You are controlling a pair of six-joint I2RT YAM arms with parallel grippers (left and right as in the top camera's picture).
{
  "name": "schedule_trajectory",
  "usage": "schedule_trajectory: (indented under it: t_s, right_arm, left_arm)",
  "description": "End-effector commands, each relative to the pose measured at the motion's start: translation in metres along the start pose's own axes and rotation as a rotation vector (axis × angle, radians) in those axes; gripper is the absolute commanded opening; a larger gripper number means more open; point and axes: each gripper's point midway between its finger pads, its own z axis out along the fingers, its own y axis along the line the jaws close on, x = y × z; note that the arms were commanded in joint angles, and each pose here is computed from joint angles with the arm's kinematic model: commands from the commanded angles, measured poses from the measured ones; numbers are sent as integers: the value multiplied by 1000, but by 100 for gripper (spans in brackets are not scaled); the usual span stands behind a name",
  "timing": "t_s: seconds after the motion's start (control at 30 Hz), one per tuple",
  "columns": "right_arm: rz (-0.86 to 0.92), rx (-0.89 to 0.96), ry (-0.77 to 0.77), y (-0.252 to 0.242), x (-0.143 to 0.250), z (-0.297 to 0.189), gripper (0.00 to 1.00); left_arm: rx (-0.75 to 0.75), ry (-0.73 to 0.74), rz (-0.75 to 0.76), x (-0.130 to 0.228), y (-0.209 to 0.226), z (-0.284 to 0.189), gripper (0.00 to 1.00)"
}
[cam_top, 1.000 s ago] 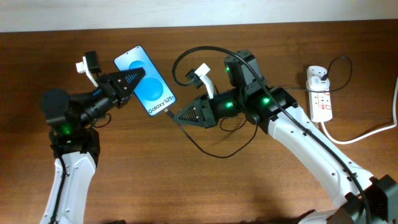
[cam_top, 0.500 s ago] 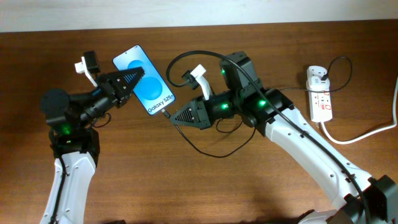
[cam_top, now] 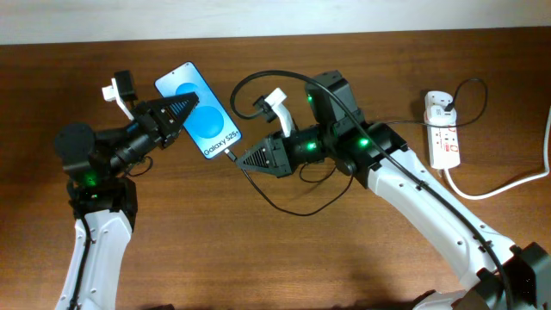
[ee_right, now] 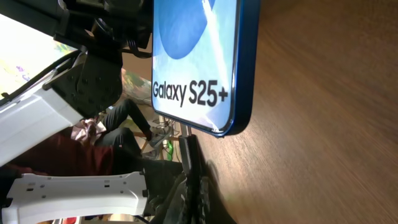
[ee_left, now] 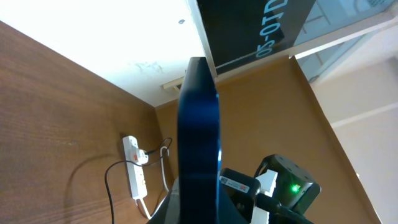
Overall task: Plug charger to phone and switch on socket
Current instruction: 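Push the cable plug into the phone's bottom port with the right gripper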
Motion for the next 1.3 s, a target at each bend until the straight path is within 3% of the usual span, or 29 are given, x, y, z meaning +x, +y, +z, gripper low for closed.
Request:
schedule_trajectory:
  t_s: [0.0,0.67,0.77,0.97,1.13,1.27]
  right_arm:
    - [-17,77,-54,-12,-13,-7,4]
    - [-26,17,-163,5,-45,-10,4]
    - [-15,19,-156,4,-43,-10,9]
    - [19,26,-133,1,-36,-9,16]
    - [41,10,-85,2,-24,-8,18]
    - [-29,-48,-49,12,-17,-7,28]
  left_arm:
    - [50,112,19,17,-17,1,0]
    - [115,242,70,47,-32,10,0]
    - [116,246,70,48,-32,10,0]
    - [91,134,130,29,-28,13,0]
    - [27,-17,183,-12,-15,-11,0]
    - [23,-27,174,-14,-14,-13,0]
